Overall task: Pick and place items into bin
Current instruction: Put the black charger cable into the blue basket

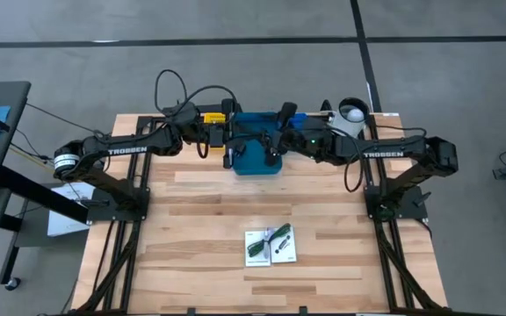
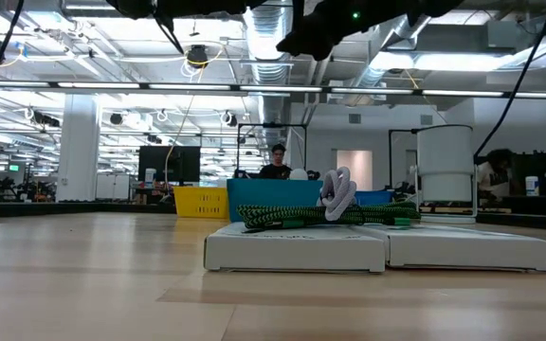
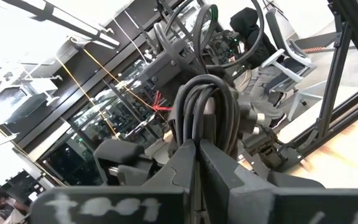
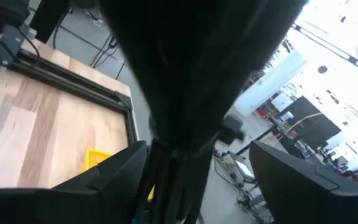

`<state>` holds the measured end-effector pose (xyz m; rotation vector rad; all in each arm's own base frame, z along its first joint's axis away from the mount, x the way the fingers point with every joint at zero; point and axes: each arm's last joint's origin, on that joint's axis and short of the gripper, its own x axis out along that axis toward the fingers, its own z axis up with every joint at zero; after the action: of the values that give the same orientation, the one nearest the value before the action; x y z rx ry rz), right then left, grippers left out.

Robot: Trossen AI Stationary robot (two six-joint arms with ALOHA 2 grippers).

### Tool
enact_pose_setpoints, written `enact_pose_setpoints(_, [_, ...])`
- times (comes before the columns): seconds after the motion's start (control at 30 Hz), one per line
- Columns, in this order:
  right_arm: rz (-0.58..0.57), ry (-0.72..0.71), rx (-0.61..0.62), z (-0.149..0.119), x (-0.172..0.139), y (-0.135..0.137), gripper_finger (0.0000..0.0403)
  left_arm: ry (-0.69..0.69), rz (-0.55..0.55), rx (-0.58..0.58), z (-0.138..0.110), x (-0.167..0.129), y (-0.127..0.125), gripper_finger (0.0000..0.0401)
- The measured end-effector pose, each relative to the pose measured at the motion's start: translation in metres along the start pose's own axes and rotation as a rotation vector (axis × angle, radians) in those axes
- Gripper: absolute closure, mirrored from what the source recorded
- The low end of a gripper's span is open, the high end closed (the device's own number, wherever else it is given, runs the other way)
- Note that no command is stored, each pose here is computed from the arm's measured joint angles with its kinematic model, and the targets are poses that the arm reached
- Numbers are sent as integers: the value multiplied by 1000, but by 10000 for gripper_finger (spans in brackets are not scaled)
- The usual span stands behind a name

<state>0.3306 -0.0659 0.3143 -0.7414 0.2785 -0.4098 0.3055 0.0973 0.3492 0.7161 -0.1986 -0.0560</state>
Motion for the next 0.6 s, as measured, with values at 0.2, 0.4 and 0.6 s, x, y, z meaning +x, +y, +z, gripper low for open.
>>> enact_pose_setpoints(0.2, [-19,26,-25,6,-4,8,218,1,4,2,0,0,0,401])
enact_pose_setpoints(0.4, [-55,62,-82,12,-8,15,354,-1,4,5,1,-1,0,401])
enact_pose_setpoints(0.6, [-74,104,-78,13,-16,7,370,17,31,6,1,-1,1,399])
